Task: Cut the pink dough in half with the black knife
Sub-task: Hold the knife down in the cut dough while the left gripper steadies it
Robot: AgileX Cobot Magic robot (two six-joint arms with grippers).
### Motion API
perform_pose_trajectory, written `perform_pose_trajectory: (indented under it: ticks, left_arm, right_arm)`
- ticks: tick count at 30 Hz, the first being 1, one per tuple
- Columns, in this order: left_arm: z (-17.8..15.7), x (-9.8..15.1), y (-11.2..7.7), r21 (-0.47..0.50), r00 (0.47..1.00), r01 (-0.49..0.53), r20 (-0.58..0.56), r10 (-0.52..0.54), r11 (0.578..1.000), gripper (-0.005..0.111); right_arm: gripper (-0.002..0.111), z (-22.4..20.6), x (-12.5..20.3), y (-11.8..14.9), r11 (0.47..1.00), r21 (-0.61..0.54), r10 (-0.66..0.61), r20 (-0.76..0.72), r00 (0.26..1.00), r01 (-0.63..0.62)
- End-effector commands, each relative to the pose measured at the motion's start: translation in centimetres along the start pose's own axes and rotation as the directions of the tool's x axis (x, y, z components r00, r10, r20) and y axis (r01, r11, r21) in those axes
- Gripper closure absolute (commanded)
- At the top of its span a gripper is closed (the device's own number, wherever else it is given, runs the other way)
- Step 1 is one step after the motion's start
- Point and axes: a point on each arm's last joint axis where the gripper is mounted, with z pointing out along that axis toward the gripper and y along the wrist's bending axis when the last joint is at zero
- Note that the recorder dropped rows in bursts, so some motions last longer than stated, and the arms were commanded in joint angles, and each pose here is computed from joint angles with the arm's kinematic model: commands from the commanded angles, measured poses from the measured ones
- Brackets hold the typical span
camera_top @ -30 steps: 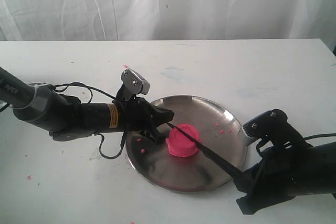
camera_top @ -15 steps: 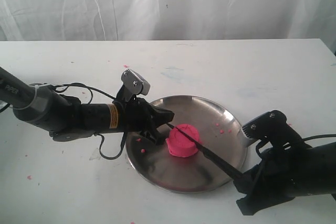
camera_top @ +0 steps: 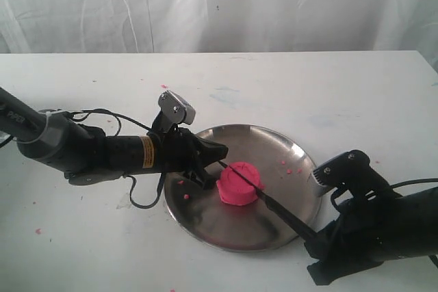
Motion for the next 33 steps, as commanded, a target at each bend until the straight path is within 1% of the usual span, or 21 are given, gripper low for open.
perform_pose_trajectory:
  ticks: [1,25,33]
  left_arm:
    - [0.05,0.85,-0.30,0.012,0.999,-0.019,-0.045,0.020,1.000,0.107]
    - [0.04,0.94,-0.24,0.007,0.998,-0.043,-0.055,0.044,0.999,0.107]
    - [0.01,1.34,0.03,-0.021,0.994,-0.047,-0.100,0.045,0.999,0.107]
  right_arm:
    - [0.108,0.07,-0.01,-0.16,1.000,0.016,0.007,0.001,1.000,-0.007]
    - [0.108,0.12,0.01,-0.16,1.000,0.015,0.008,-0.001,1.000,-0.007]
    - [0.108,0.15,0.04,-0.17,1.000,0.015,0.008,-0.003,1.000,-0.008]
